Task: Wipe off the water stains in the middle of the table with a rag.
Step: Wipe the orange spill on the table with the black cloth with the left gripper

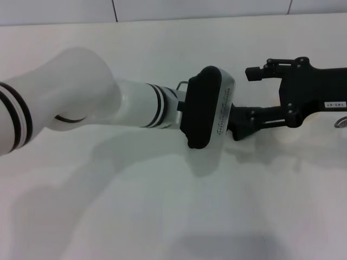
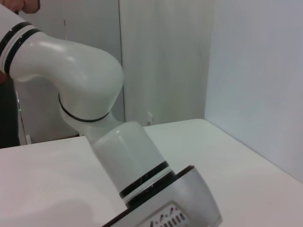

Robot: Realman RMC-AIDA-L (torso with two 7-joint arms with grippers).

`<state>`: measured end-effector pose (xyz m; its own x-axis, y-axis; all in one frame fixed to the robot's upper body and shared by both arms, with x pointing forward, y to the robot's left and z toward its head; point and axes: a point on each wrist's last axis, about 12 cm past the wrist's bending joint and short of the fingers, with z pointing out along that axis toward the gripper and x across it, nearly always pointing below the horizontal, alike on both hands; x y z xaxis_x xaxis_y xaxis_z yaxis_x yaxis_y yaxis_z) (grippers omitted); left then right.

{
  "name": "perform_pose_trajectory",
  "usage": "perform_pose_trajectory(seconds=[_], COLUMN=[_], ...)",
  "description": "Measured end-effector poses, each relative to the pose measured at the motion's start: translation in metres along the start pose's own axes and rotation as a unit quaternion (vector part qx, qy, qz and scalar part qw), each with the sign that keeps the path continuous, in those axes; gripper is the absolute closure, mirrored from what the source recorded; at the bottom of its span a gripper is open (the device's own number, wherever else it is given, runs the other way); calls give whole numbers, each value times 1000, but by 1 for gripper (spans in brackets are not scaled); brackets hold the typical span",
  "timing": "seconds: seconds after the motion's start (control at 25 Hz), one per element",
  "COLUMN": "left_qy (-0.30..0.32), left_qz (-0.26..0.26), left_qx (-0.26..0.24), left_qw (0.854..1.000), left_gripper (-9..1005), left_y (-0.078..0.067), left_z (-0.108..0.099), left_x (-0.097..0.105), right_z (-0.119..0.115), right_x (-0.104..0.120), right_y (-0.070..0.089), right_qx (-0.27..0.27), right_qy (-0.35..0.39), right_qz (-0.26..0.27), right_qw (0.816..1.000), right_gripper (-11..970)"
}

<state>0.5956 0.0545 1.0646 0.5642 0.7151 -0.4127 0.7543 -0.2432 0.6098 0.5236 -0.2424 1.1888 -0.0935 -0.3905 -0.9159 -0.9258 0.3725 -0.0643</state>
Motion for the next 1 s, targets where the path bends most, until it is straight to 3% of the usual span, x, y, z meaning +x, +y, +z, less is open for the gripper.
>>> perform_pose_trajectory(seconds=[0.2, 0.64, 1.0], left_qy=[5, 53, 46], left_qz=[-3, -28, -18], left_qx=[0, -33, -35], left_qw=[1000, 998, 998], left_gripper=[884, 881, 878], left_y=[-3, 9, 13], left_z=[0, -8, -7], left_x=[3, 29, 25], right_z=[2, 5, 4], right_x=[-2, -2, -1], right_y=[-1, 0, 0], right_qx=[1, 0, 0], right_qy=[-1, -2, 0], right_qz=[-2, -4, -2], right_qw=[1000, 1000, 1000], right_gripper=[135, 134, 134])
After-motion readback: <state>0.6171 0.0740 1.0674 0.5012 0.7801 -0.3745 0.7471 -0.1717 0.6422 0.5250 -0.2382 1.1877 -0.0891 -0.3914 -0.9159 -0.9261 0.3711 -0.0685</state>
